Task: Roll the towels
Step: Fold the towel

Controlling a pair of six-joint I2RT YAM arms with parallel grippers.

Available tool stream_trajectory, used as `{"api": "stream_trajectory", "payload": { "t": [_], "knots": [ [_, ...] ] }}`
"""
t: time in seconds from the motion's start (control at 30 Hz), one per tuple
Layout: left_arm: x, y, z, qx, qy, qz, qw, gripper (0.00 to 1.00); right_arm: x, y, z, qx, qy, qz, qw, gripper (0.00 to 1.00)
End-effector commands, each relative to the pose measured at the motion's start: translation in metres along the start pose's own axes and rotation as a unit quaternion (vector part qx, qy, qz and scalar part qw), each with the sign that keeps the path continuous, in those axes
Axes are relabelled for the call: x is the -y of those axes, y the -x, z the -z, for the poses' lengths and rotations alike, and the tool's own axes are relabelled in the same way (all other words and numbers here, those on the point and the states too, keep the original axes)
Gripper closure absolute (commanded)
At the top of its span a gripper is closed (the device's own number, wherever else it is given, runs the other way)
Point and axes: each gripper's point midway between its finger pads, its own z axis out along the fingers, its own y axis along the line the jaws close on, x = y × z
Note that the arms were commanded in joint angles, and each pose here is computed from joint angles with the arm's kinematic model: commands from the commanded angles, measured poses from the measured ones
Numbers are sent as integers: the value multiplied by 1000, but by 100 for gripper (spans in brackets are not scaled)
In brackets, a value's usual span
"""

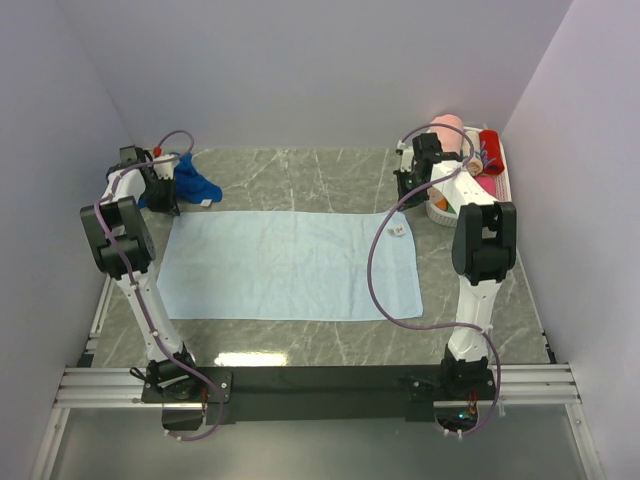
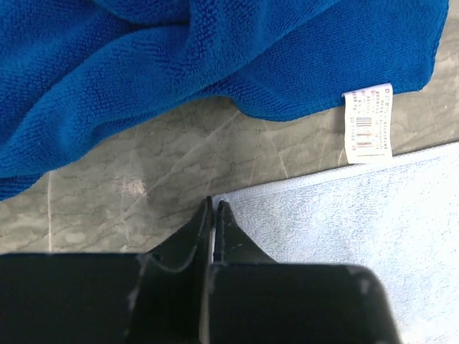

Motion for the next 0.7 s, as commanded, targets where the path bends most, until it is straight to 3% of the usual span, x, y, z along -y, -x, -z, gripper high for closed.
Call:
{"api": "stream_trajectory", "payload": {
  "t": [0.0, 0.43, 0.67],
  "knots": [
    [-12, 7, -1, 7, 15, -8, 1000, 99, -8, -2, -2, -6, 13, 3, 1000, 100],
    [-57, 31, 23, 33, 67, -8, 997, 100, -36, 17, -17, 13, 35, 1, 999, 100],
    [-31, 52, 59, 88, 8, -16, 996, 100, -28, 39, 1, 41, 24, 16, 999, 100]
  ]
}}
